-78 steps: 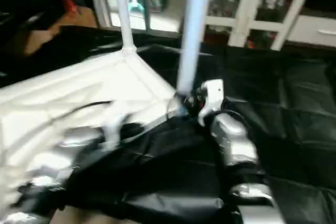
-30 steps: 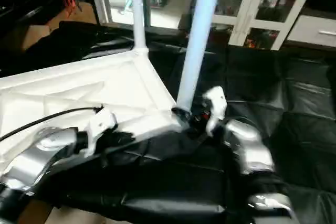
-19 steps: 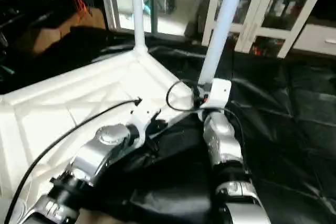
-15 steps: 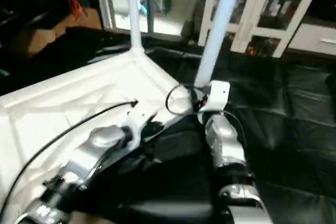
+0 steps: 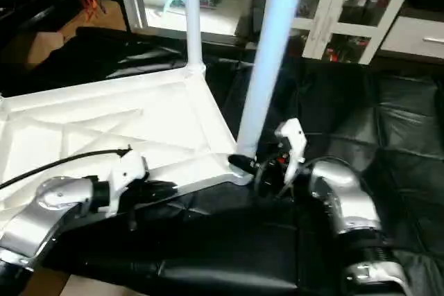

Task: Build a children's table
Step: Rotate leg to tighten

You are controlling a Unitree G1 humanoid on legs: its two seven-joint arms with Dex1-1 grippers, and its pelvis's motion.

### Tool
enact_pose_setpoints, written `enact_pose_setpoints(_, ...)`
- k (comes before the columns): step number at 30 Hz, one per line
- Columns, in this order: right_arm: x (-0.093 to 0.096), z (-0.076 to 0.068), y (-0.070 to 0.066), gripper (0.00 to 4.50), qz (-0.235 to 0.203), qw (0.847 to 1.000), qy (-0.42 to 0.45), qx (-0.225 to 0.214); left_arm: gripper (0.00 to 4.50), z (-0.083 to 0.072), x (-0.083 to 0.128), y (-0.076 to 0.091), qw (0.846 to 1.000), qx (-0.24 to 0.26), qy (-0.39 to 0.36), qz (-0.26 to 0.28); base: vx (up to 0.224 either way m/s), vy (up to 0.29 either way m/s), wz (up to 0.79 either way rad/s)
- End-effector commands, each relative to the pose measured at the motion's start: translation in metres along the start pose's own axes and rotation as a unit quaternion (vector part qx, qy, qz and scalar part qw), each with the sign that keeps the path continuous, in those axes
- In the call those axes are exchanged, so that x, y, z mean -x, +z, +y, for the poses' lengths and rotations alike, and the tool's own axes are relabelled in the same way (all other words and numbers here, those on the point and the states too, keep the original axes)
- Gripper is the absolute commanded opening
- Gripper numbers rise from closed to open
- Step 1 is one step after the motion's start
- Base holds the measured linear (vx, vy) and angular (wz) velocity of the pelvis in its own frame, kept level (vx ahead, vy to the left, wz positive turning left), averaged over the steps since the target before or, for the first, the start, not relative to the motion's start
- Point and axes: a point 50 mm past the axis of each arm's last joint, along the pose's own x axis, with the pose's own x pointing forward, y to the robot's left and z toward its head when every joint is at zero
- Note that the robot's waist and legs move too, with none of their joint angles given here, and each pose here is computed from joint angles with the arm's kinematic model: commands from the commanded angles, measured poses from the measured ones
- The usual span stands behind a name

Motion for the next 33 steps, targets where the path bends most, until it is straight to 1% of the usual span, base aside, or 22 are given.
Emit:
enact_pose_setpoints(1,-0.0006,0.0004,0.0016,2.96,-0.007,1.0,0.002,-0.007,0.0,-0.0031,0.0033,-0.0226,0.998,0.037,0.004,0.047,0.0,0.0,0.0)
enact_pose_setpoints(4,-0.0035,0.0011,0.0005,2.54,-0.01,1.0,0.002,-0.013,0.0,-0.0044,0.0015,-0.02,0.999,0.035,-0.002,0.039,0.0,0.0,0.0)
enact_pose_setpoints(9,-0.0036,0.0015,-0.0002,2.22,-0.009,1.0,0.006,-0.016,0.0,-0.0051,0.0016,-0.0201,0.999,0.035,-0.006,0.038,0.0,0.0,0.0)
enact_pose_setpoints(16,-0.0036,0.0015,-0.0002,2.12,-0.009,1.0,0.006,-0.016,0.0,-0.0051,0.0016,-0.0201,0.999,0.035,-0.006,0.038,0.0,0.0,0.0)
enact_pose_setpoints(33,-0.0036,0.0015,-0.0002,2.12,-0.009,1.0,0.006,-0.016,0.0,-0.0051,0.0016,-0.0201,0.999,0.035,-0.006,0.038,0.0,0.0,0.0)
